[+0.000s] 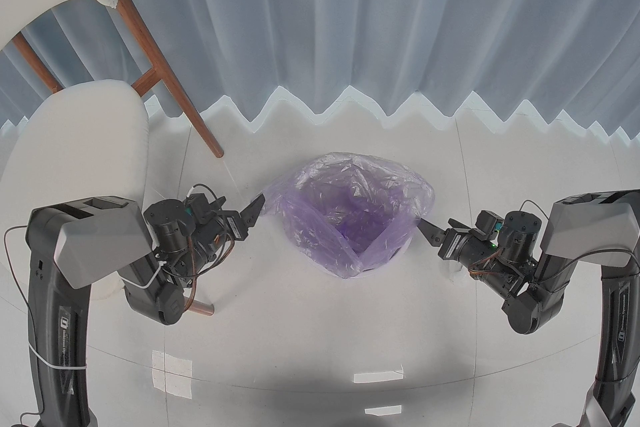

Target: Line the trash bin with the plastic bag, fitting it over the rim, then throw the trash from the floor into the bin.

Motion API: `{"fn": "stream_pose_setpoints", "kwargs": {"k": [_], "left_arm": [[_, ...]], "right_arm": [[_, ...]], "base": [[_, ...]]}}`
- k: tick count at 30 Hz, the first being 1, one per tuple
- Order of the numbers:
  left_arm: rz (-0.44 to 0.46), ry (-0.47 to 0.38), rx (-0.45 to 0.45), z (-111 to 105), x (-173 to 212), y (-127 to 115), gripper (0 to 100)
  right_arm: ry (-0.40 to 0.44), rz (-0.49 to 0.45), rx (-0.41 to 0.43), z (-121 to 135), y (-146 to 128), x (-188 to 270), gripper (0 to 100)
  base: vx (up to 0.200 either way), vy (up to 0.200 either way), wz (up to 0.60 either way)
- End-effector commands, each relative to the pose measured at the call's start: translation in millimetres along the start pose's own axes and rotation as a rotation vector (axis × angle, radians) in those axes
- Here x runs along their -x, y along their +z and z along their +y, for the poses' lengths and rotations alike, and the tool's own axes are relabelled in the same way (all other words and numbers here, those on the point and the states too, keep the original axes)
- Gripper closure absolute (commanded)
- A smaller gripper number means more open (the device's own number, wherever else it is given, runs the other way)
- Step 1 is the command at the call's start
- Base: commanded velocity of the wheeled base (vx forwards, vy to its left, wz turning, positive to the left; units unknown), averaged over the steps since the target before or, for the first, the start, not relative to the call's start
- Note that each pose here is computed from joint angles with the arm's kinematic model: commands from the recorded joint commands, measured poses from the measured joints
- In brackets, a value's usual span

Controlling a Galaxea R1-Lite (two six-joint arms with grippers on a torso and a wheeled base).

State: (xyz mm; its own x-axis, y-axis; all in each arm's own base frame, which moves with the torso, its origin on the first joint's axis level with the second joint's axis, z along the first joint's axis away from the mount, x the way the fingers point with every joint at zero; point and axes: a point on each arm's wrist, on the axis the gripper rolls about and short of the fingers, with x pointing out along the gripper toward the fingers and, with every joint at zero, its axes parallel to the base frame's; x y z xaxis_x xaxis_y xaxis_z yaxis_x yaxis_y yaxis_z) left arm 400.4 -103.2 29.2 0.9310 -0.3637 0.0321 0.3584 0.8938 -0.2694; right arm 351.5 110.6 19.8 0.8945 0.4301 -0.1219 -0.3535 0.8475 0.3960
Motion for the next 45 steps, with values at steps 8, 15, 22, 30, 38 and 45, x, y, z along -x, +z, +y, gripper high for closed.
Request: {"fn": "stream_pose_setpoints", "kwargs": {"k": [8, 15, 22, 30, 38, 45], "left_arm": [[0.11, -0.129, 0.101, -45.6, 79.7, 40.7, 0], [0.152, -0.187, 0.106, -65.6, 88.2, 34.8, 0], [0.12, -0.28, 0.276, -95.8, 82.9, 48.1, 0], [0.131, -0.275, 0.402, -94.9, 72.6, 53.0, 0], [0.235, -0.226, 0.476, -98.2, 46.6, 50.1, 0], [0.233, -0.233, 0.517, -103.7, 18.0, 53.0, 0]], "right_arm": [[0.007, -0.08, -0.053, 9.4, 42.4, 12.8, 0], [-0.002, -0.063, -0.092, 12.6, 50.5, 18.6, 0], [0.008, -0.077, -0.115, 15.7, 55.8, 20.1, 0], [-0.004, -0.042, -0.122, 16.5, 52.3, 25.4, 0], [-0.017, -0.005, -0.127, 20.2, 53.1, 34.0, 0], [0.058, 0.118, -0.15, 53.8, 19.7, 34.2, 0]], "base": [[0.0, 0.0, 0.0], [0.0, 0.0, 0.0], [0.0, 0.0, 0.0], [0.0, 0.0, 0.0], [0.0, 0.0, 0.0], [0.0, 0.0, 0.0]]}}
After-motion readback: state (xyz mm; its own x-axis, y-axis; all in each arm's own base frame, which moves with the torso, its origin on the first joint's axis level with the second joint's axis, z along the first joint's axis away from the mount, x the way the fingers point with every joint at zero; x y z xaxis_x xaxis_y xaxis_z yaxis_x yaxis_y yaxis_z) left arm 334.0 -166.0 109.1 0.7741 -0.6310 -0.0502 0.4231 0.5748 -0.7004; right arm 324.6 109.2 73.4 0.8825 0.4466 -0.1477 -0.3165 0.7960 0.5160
